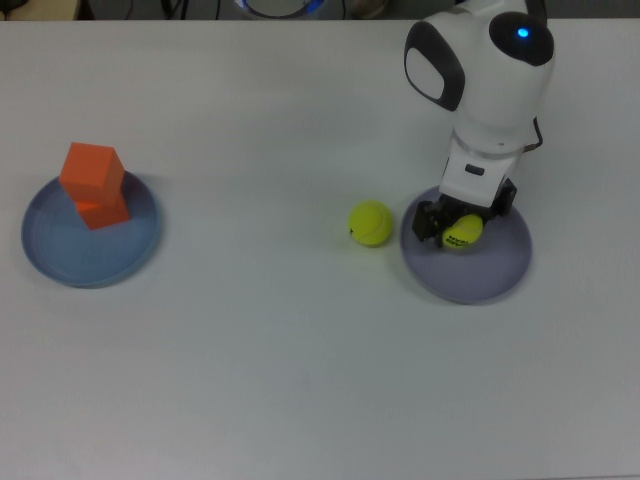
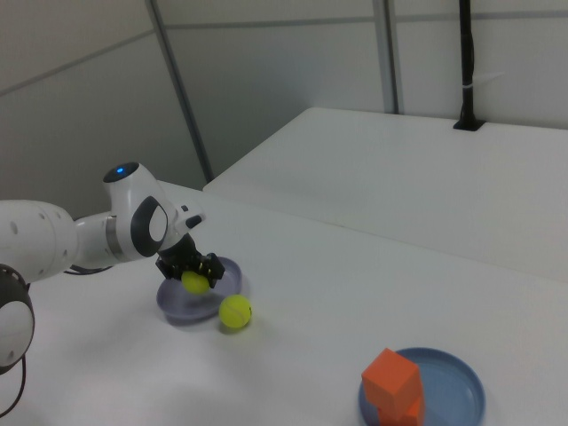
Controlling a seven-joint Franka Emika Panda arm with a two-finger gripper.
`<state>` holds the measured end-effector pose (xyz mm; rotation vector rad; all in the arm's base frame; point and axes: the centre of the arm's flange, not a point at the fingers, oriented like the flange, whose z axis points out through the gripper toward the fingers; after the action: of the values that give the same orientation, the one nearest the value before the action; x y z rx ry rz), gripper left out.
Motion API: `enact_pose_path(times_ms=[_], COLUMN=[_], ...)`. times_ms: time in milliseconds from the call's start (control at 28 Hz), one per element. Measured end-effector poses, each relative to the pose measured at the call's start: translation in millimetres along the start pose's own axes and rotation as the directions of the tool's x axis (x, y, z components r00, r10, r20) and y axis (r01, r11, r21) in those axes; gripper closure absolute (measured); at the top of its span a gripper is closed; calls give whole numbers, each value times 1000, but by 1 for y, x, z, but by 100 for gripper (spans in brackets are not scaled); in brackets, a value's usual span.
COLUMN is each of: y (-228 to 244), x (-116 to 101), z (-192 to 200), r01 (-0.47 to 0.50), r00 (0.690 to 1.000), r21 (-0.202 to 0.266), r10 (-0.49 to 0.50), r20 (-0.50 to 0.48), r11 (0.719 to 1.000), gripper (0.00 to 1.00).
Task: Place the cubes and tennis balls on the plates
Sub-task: 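Carry the tennis ball to the lavender plate and release it, then grasp the second yellow tennis ball beside the lavender plate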
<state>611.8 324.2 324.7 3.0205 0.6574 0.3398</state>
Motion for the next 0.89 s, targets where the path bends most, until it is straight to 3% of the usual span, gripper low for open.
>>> enact_pose_path(times_ms=[143,321,357,464,571,893], y=[2,4,5,8,15,55], x=[-1,7,10,15,15,-5], z=[9,-3,-11,-27,-42,-55], r01=[16,14,4,-27,-50,-106], r00=[1000,1000,999,998,997,988], r21=[-17,-21,-21,-23,-34,-107], r10=[-16,-14,-5,26,48,117], r20=[9,-18,-33,-57,-57,99], r11=[1000,1000,1000,999,998,989], gripper=[34,16,7,0,0,0])
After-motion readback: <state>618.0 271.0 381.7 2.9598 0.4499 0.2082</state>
